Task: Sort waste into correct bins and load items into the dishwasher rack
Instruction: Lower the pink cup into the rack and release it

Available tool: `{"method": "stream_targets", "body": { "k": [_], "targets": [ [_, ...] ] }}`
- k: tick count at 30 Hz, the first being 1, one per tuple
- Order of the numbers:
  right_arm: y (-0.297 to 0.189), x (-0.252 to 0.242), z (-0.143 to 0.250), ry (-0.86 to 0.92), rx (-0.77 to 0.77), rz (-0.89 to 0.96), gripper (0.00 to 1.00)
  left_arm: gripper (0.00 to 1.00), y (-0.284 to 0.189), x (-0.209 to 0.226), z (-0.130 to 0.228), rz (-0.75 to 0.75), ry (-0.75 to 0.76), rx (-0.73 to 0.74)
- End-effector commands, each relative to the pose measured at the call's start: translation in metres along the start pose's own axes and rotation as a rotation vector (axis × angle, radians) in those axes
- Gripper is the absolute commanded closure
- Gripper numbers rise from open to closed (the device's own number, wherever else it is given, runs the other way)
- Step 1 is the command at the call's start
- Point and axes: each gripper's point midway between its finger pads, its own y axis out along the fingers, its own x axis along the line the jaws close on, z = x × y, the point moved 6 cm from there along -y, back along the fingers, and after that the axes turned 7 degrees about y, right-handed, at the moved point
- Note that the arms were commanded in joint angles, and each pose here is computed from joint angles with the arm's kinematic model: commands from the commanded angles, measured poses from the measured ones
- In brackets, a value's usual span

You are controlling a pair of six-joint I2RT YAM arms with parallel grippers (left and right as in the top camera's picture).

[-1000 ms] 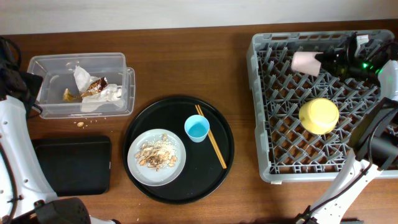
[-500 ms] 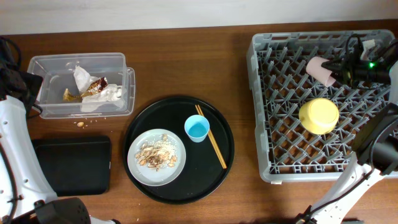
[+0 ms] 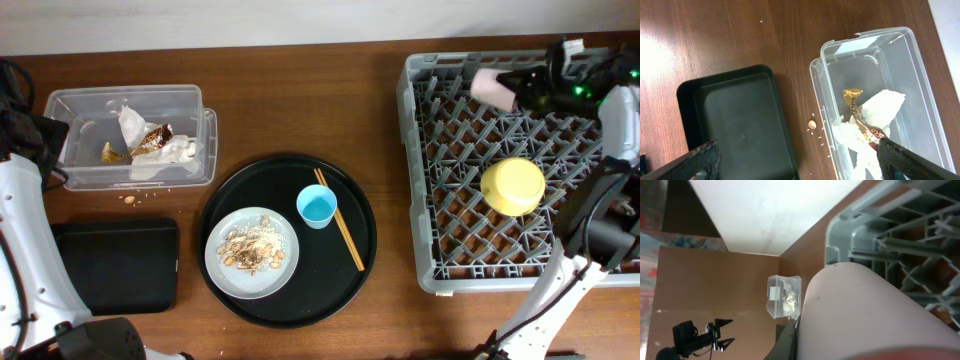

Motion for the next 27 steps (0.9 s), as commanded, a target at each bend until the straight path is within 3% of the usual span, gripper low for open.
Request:
{"method": "stream_targets", "body": {
  "k": [1, 4, 8, 10, 11, 14, 16, 21, 27],
  "targets": [
    [0.005, -0.031, -0.002, 0.087, 0.012, -0.004, 0.95, 0.01, 0.002, 0.001, -0.001, -0.009, -0.007, -0.003],
    [0.006, -0.048, -0.002, 0.127, 0.011, 0.026, 0.94, 0.01, 0.002, 0.001, -0.001, -0.009, -0.007, -0.003],
    [-0.01, -0.088, 0.006, 0.242, -0.027, 0.364, 0.88, 0.01, 0.002, 0.001, -0.001, -0.009, -0.007, -0.003],
    [-0.018, -0.09, 0.008, 0.258, -0.034, 0.395, 0.86, 0.01, 0.002, 0.001, -0.001, -0.009, -0.007, -0.003],
    [-0.022, -0.09, 0.008, 0.263, -0.038, 0.396, 0.82, 0.01, 0.002, 0.001, -0.001, -0.009, -0.007, -0.003],
    [-0.028, -0.087, 0.011, 0.261, -0.036, 0.405, 0.58, 0.01, 0.002, 0.001, -0.001, -0.009, -0.007, -0.003],
    [-0.028, -0.087, 0.013, 0.27, -0.027, 0.405, 0.52, 0.01, 0.002, 0.001, -0.001, -0.009, -0.007, -0.003],
    [-0.033, -0.084, 0.015, 0.272, -0.028, 0.418, 0.5, 0.01, 0.002, 0.001, -0.001, -0.009, -0.007, -0.003],
    [-0.091, -0.026, 0.02, 0.246, -0.231, 0.76, 0.48, 0.01, 0.002, 0.001, -0.001, -0.009, -0.007, -0.003]
  ]
}}
